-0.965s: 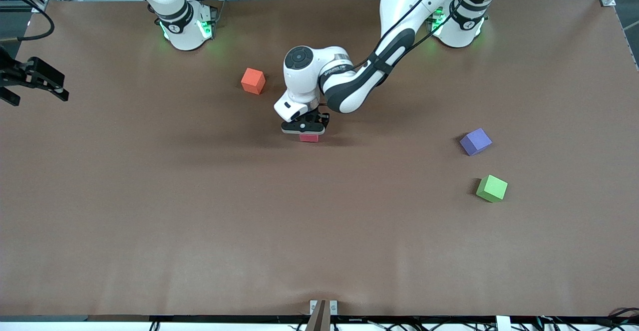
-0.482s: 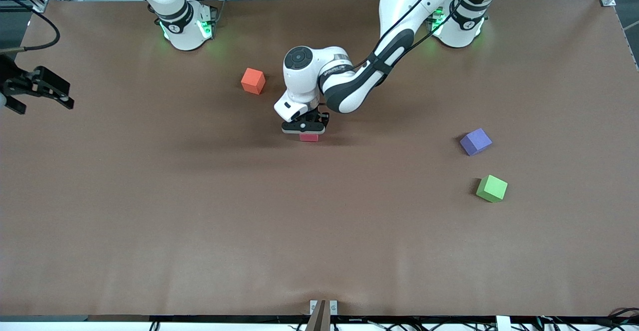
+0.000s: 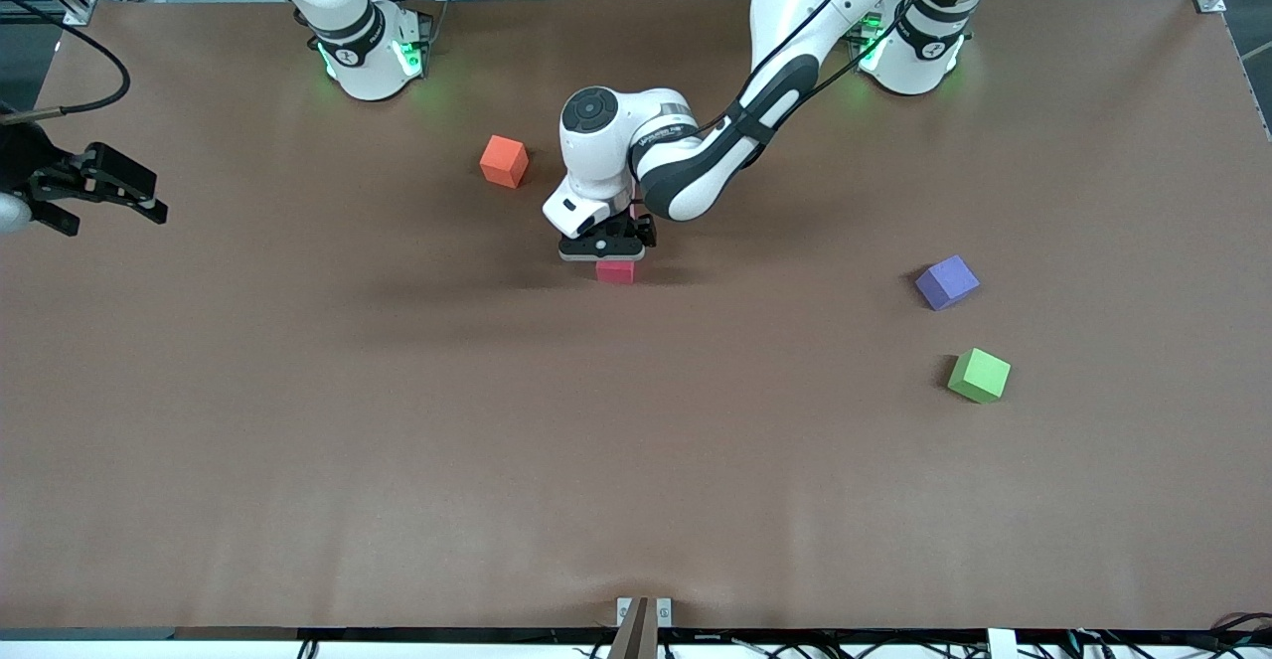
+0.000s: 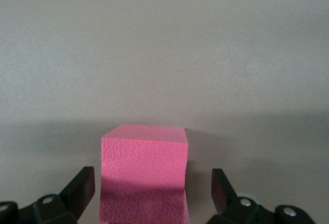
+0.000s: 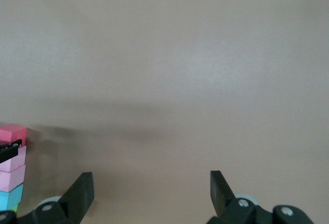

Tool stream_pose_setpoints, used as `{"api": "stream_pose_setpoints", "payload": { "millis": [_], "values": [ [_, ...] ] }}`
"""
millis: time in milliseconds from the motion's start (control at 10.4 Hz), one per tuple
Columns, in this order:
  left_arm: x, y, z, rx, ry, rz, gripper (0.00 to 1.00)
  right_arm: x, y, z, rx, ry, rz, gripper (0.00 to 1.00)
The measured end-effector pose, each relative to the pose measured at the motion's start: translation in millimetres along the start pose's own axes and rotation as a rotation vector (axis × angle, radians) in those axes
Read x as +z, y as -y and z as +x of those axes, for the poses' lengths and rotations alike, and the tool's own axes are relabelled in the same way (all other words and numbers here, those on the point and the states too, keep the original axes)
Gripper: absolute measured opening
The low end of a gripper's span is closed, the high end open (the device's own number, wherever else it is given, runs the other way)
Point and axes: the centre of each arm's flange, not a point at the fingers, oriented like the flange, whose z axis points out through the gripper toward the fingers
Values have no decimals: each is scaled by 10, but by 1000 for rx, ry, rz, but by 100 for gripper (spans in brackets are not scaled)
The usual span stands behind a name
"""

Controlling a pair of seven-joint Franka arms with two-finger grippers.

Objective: Arrange blocks into number 1
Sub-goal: 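Open the left gripper and lift it off the red-pink block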

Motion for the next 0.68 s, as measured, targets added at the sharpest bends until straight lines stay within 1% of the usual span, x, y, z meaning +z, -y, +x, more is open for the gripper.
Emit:
{"api": "stream_pose_setpoints", "payload": {
  "millis": [193,289,482,675],
  "values": [
    [-107,3,120,-16,-17,-16,100,-7,4,-29,0,13,3,100],
    [-249,45,272,-36,-40,-29,100,-23,6,-50,0,17,4,100],
    [-694,278,718,-100,-102,-60,100,-74,9,-112,1,28,7,100],
    [-1183,576,1084,-139,-160,-60,100,-170,-39,-198,11,27,8,100]
  ]
}}
